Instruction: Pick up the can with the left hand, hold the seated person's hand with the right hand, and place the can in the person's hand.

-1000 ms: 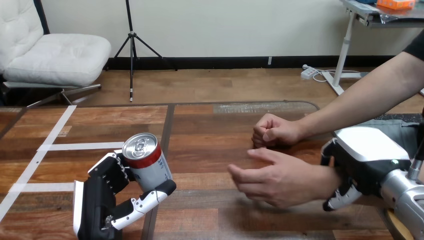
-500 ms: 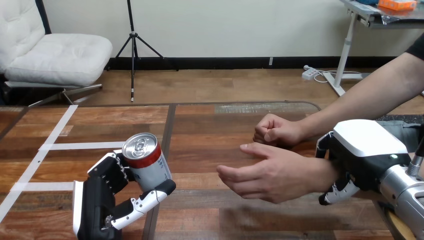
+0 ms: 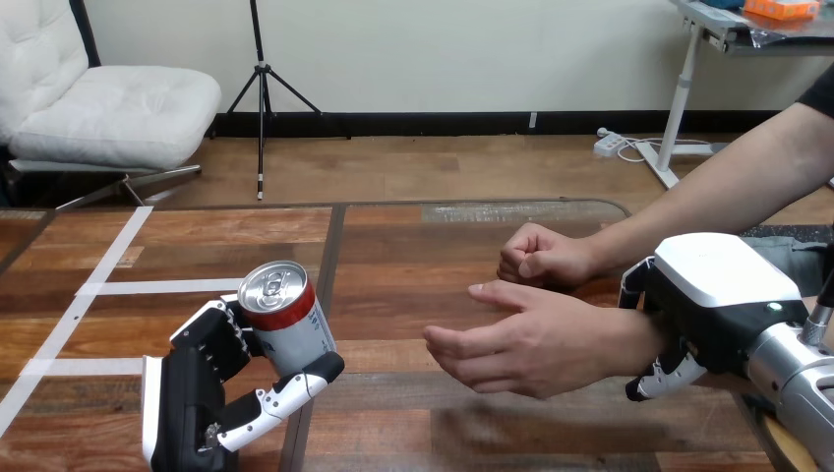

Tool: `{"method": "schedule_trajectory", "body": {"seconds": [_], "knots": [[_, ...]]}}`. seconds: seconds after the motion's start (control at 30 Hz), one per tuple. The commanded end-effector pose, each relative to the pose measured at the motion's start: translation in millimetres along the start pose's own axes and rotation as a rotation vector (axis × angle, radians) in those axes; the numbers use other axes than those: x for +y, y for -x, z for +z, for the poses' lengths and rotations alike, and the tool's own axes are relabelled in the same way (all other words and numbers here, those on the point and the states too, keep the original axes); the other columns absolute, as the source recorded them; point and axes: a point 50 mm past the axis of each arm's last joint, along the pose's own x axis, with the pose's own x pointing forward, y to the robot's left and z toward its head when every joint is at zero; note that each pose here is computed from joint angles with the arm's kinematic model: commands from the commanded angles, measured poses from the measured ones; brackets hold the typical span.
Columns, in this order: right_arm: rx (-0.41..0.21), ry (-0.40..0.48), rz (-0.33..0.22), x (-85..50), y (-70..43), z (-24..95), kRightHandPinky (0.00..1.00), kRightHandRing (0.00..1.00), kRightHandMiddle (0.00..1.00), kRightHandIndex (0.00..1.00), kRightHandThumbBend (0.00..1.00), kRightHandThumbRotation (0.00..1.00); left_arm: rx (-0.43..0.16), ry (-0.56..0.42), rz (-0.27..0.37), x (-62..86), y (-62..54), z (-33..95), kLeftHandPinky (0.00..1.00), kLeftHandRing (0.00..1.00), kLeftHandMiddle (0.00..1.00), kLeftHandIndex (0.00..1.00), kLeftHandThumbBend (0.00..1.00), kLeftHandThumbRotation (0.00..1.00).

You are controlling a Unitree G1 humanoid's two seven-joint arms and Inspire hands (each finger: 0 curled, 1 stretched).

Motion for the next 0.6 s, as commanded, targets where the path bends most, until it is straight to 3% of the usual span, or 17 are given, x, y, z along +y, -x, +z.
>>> {"method": "schedule_trajectory", "body": {"seconds": [0.0, 0.57], "knots": [[0.013, 0.013, -0.077, -23.8, 2.2, -1.8, 0.30, 0.39, 0.46, 0.51, 0.82, 0.00, -0.112, 0.008, -0.015, -5.8, -21.9, 16.3, 0.41, 0.43, 0.48, 0.51, 0.73, 0.00], [-0.027, 0.029, -0.113, -42.1, 6.0, 9.3, 0.28, 0.36, 0.44, 0.51, 0.82, 0.00, -0.109, 0.017, -0.016, -7.5, -23.0, 15.2, 0.41, 0.43, 0.48, 0.51, 0.73, 0.00]]}}
